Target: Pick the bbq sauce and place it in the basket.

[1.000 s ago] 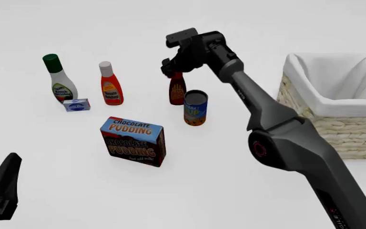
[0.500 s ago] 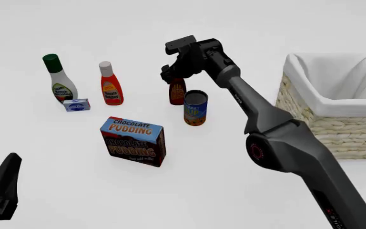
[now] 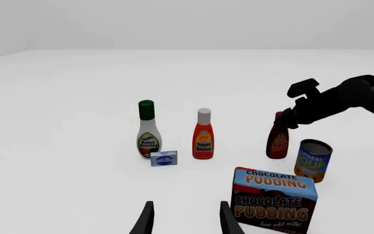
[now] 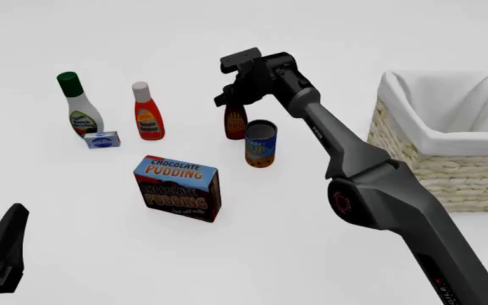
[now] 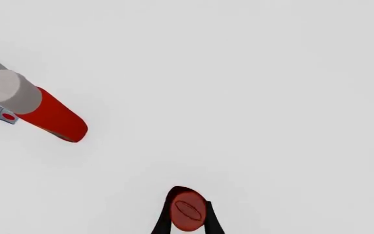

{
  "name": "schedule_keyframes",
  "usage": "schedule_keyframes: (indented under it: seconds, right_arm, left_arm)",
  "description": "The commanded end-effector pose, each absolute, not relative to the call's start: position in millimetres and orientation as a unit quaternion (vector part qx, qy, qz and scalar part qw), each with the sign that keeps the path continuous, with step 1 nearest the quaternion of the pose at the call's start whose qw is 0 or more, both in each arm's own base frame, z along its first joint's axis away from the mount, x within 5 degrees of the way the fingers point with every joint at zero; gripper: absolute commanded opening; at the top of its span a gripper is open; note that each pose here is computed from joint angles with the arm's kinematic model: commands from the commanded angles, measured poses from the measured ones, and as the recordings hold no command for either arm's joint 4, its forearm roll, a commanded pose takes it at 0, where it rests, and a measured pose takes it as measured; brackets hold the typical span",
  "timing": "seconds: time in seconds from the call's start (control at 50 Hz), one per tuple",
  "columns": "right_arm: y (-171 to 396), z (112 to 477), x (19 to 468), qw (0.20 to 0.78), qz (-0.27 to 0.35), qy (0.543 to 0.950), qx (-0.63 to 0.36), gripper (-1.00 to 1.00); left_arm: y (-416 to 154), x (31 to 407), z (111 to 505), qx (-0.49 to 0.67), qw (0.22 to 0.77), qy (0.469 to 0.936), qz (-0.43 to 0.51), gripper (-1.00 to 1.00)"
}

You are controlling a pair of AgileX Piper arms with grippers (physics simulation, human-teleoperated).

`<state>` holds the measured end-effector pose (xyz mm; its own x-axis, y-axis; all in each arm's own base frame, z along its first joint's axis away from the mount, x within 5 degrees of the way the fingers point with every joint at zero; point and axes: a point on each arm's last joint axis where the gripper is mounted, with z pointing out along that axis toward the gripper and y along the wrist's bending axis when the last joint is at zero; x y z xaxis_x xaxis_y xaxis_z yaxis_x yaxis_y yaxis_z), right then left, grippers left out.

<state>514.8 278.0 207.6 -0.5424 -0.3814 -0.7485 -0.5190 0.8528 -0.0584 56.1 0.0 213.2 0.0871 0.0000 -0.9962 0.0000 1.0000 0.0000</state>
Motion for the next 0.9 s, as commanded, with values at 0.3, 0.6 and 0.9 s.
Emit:
schedule_keyframes:
  seconds: [0.3,0.6,0.9]
  right_arm:
    - [279.5,211.0,513.4,0.405,0.088,0.873,-0.256,-1.00]
    - [279.8,243.0,505.2,0.422,0.090,0.863,-0.264,-1.00]
    - [283.1,274.4,494.4,0.444,0.095,0.849,-0.271,-1.00]
  left_arm:
    - [0.0,56.1,213.2,0.000,0.737,0.676,0.000,1.00]
    - [0.0,56.1,213.2,0.000,0.737,0.676,0.000,1.00]
    - [0.0,56.1,213.2,0.000,0.737,0.676,0.000,1.00]
